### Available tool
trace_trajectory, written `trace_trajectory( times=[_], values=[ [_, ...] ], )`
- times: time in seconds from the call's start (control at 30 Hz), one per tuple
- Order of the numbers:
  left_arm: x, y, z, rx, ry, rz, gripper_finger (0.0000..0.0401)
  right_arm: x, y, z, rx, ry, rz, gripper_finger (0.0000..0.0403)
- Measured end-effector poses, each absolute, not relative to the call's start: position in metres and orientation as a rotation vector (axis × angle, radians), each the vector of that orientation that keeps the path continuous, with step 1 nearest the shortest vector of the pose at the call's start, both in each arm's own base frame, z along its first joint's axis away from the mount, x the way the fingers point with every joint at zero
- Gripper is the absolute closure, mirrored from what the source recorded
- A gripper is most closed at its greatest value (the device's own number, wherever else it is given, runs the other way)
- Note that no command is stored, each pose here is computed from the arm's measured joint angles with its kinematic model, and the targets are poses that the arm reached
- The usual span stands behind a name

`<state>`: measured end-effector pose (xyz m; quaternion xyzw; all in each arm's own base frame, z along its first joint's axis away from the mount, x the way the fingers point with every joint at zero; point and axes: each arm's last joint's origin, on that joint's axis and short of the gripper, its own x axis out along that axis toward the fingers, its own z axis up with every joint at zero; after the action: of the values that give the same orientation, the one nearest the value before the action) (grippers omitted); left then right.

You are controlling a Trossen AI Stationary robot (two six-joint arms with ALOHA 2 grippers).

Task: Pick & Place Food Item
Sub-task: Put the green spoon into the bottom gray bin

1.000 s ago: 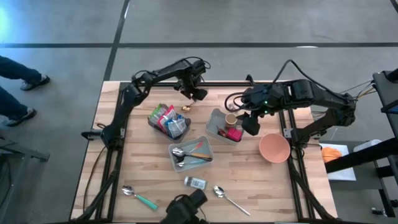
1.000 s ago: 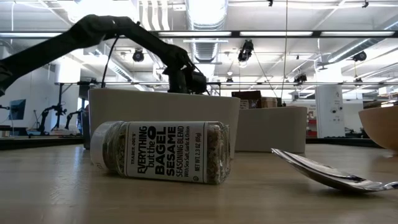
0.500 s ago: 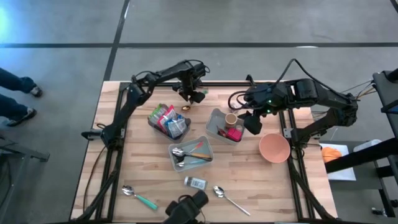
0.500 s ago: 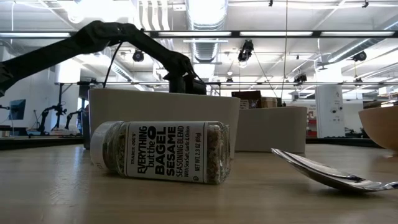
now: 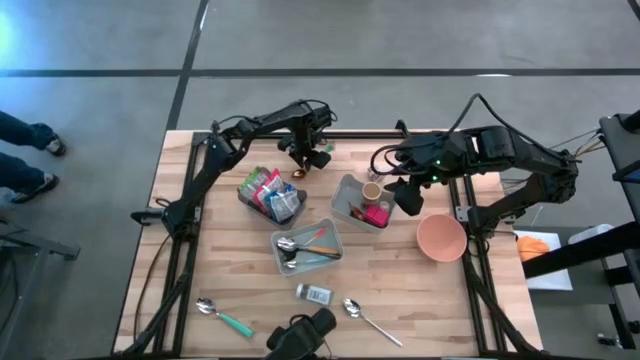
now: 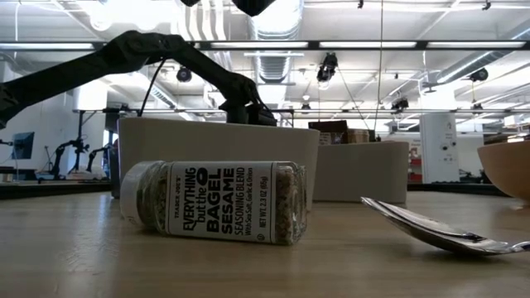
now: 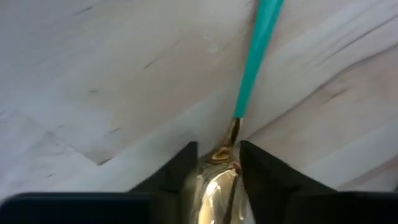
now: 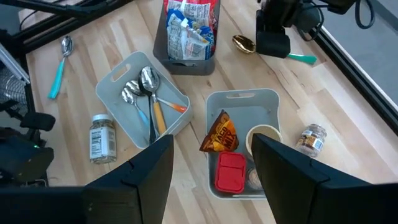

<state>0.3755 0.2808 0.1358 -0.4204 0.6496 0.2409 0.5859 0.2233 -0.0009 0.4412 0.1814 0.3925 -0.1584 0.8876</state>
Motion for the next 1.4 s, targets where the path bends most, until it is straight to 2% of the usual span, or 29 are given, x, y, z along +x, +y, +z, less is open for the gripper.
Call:
trace_trajectory(
  times=[0.13, 0.2, 0.47, 0.8, 1.0, 1.2, 1.4],
  values=[
    [0.375, 0.281, 0.136, -0.989, 1.512, 0.556, 0.0371, 0.222, -0.001, 0.442, 0.392, 0.81, -0.334, 0.0188],
    [0.376, 0.281, 0.135, -0.991, 1.508, 0.552, 0.0389, 0.221, -0.001, 0.443, 0.395, 0.806, -0.335, 0.0188],
    [0.373, 0.278, 0.141, -0.981, 1.54, 0.529, 0.04, 0.219, 0.002, 0.444, 0.399, 0.799, -0.33, 0.0188],
    [0.366, 0.257, 0.2, -0.793, 1.539, 0.351, 0.0401, 0.218, 0.003, 0.444, 0.392, 0.798, -0.329, 0.0188],
    [0.361, 0.25, 0.226, -0.713, 1.511, 0.332, 0.0401, 0.218, 0.003, 0.444, 0.392, 0.799, -0.33, 0.0188],
    [0.359, 0.247, 0.228, -0.695, 1.538, 0.345, 0.0401, 0.218, 0.003, 0.444, 0.401, 0.798, -0.331, 0.0188],
    [0.361, 0.248, 0.211, -0.798, 1.51, 0.47, 0.0399, 0.218, 0.004, 0.444, 0.405, 0.796, -0.332, 0.0188]
  ],
)
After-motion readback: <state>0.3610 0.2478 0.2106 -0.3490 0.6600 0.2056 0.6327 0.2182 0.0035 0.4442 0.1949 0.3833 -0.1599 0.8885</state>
